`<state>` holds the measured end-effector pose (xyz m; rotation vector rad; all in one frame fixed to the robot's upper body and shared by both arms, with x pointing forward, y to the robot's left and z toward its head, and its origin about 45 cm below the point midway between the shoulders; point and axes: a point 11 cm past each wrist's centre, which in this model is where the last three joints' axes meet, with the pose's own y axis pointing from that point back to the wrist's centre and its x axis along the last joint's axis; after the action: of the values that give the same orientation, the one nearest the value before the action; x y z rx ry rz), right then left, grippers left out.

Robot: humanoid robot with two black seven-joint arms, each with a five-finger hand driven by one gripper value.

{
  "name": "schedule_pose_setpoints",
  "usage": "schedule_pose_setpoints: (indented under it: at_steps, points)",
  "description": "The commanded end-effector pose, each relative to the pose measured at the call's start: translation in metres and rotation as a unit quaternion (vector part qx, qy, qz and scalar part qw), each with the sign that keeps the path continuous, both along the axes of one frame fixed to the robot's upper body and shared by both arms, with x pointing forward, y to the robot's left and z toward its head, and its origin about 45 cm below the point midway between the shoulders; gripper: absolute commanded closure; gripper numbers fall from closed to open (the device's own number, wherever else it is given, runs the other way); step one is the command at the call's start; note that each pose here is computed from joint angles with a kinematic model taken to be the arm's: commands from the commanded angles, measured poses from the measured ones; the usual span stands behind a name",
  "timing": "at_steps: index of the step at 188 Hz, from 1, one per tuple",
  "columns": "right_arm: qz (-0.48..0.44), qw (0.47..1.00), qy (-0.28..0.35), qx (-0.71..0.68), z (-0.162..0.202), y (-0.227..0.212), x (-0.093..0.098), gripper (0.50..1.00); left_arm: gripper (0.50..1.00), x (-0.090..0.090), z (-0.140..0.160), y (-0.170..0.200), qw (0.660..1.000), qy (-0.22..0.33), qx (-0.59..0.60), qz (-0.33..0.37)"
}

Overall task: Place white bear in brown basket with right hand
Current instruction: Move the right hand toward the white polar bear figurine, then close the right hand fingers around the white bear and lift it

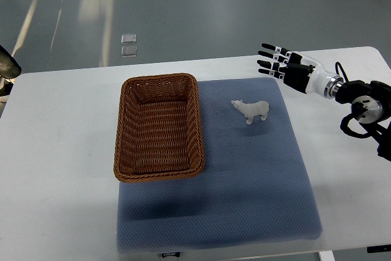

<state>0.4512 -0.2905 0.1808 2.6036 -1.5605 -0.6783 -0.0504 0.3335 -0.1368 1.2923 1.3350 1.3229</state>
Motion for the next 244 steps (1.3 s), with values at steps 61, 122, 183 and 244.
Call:
schedule_pose_setpoints:
  at_steps: [61, 122, 183, 244]
  points:
    - [0.167, 0.951, -0.124, -0.228, 0.021, 0.019, 0.003, 0.574, 0.500, 0.000, 0.000, 0.000, 1.000, 0.000, 0.000, 0.000]
    - [0.314, 0.831, -0.203, -0.411, 0.023, 0.043, -0.004, 0.574, 0.500, 0.000, 0.000, 0.000, 1.000, 0.000, 0.000, 0.000]
    - [0.342, 0.766, -0.228, -0.494, 0.014, 0.051, -0.002, 0.579, 0.500, 0.000, 0.000, 0.000, 1.000, 0.000, 0.000, 0.000]
    - [0.351, 0.737, -0.239, -0.526, 0.002, 0.055, -0.004, 0.589, 0.500, 0.000, 0.000, 0.000, 1.000, 0.000, 0.000, 0.000]
